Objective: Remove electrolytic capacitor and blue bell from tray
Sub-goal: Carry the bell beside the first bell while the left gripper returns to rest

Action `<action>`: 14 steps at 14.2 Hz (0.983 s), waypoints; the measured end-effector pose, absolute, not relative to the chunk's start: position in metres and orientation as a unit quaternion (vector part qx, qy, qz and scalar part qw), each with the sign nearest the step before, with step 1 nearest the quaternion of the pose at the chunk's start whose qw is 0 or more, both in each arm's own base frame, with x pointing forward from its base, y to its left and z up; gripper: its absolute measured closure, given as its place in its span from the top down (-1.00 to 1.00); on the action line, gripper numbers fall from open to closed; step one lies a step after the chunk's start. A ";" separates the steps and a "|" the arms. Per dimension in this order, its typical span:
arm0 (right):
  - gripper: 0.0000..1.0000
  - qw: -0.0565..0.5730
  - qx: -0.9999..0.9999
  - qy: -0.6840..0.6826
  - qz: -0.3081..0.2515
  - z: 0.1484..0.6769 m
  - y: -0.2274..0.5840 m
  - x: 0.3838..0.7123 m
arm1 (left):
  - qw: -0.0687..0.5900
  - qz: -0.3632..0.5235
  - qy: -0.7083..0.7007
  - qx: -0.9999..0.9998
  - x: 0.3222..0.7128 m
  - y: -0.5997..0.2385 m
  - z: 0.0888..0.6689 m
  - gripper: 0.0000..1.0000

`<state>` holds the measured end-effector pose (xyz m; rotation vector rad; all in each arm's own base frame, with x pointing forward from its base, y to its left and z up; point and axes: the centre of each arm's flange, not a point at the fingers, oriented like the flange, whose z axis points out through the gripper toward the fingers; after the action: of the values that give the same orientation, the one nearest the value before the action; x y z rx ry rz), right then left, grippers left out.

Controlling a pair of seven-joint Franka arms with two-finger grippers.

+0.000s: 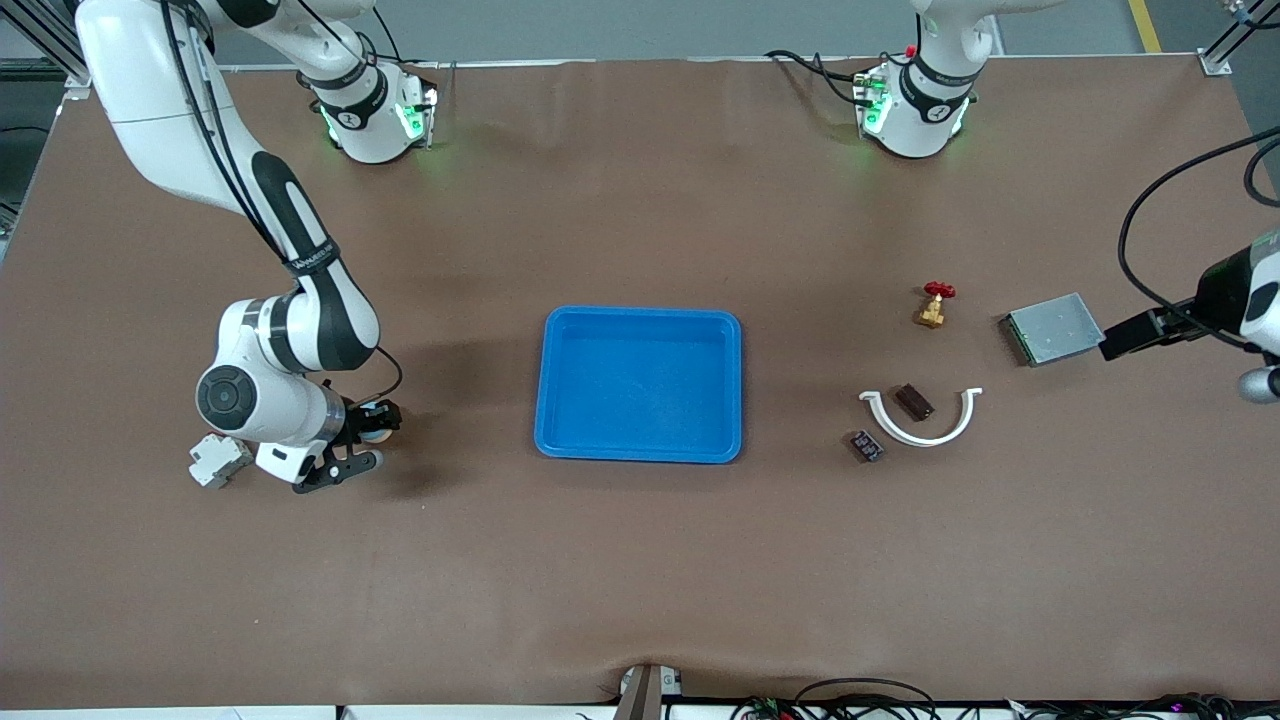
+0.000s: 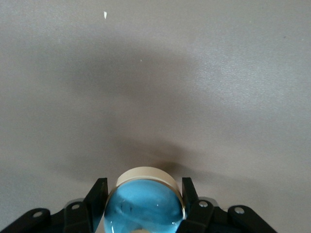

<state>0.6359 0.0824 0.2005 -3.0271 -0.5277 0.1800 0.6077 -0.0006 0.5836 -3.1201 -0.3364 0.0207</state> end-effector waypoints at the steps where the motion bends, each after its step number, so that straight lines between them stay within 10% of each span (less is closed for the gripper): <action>1: 0.33 0.032 -0.983 -0.173 0.059 0.200 0.084 0.635 | 0.002 0.003 -0.101 -0.995 0.602 -0.005 0.589 1.00; 14: 0.33 0.031 -0.982 -0.180 0.057 0.187 0.093 0.628 | 0.001 -0.029 -0.053 -0.998 0.547 -0.024 0.627 1.00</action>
<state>0.6283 0.0935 0.1869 -3.0248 -0.5535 0.1746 0.5465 -0.0242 0.6269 -3.1337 -0.1657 -0.0899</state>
